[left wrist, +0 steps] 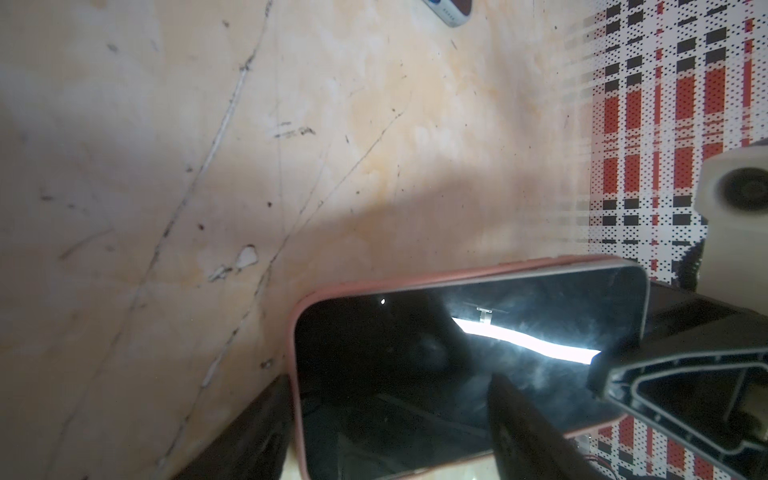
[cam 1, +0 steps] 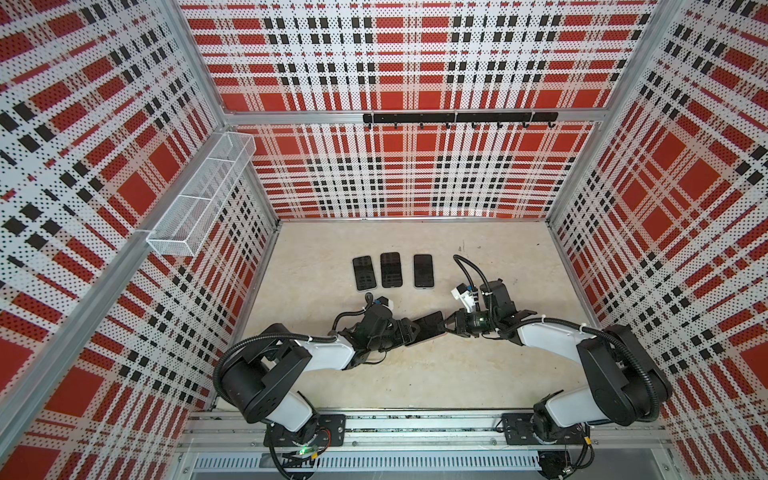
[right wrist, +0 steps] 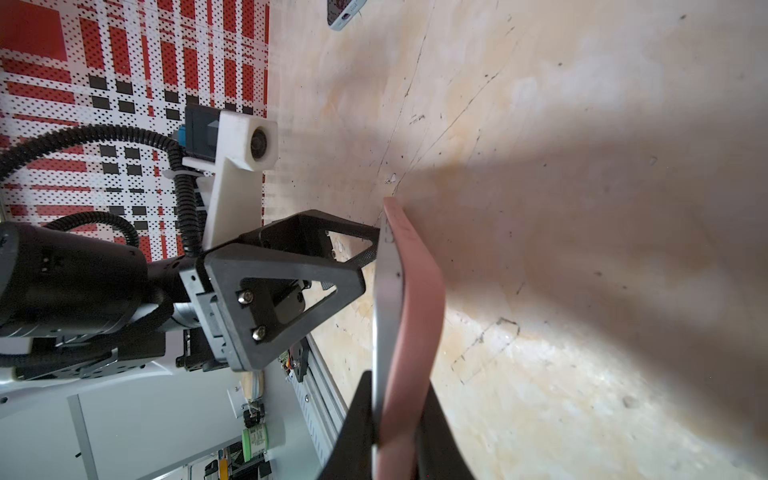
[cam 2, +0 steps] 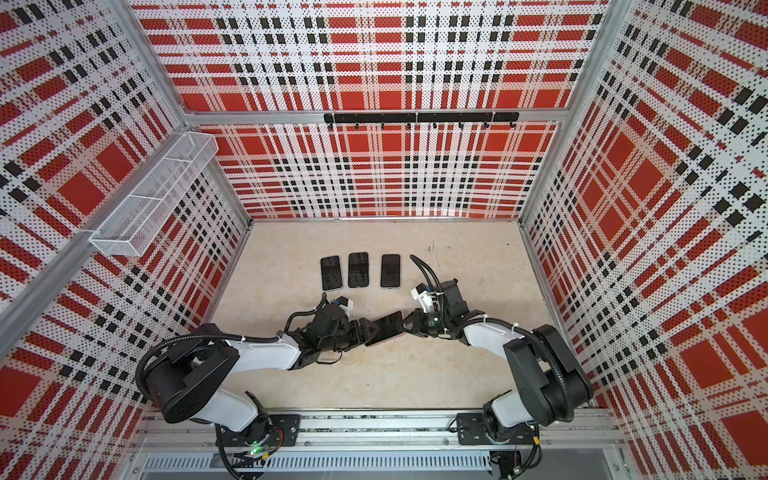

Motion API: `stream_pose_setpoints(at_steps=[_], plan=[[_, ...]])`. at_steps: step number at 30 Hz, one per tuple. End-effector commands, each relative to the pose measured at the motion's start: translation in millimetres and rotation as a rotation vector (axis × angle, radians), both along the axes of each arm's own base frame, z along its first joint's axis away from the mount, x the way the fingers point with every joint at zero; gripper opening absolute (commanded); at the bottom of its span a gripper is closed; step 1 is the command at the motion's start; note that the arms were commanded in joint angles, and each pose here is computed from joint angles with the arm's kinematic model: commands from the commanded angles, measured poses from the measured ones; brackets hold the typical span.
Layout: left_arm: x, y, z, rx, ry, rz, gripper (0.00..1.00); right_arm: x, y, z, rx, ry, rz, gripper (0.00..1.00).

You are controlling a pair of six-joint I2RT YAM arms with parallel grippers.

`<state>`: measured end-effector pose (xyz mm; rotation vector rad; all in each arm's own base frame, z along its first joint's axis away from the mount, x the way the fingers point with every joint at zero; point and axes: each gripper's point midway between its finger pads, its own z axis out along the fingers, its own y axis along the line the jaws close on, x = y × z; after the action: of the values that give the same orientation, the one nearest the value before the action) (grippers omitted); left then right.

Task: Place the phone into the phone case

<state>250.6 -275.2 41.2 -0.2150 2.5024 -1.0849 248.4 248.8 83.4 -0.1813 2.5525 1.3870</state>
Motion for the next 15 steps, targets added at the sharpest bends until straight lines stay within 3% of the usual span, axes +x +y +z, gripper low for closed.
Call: stream_pose_setpoints(at_steps=[1, 5, 8, 15], plan=[[-21, 18, -29, 0.077, 0.109, -0.003, 0.77, 5, 2, 12, -0.005, -0.093, 0.010, 0.00], [-12, 19, -3, 0.029, 0.049, 0.007, 0.83, 7, 3, 37, 0.026, -0.164, 0.009, 0.00], [-4, 26, 26, 0.014, -0.027, 0.014, 0.98, 8, 1, 59, 0.060, -0.216, 0.018, 0.00], [6, 53, 105, -0.019, -0.224, 0.022, 0.99, 4, -9, 112, 0.183, -0.283, 0.054, 0.00]])
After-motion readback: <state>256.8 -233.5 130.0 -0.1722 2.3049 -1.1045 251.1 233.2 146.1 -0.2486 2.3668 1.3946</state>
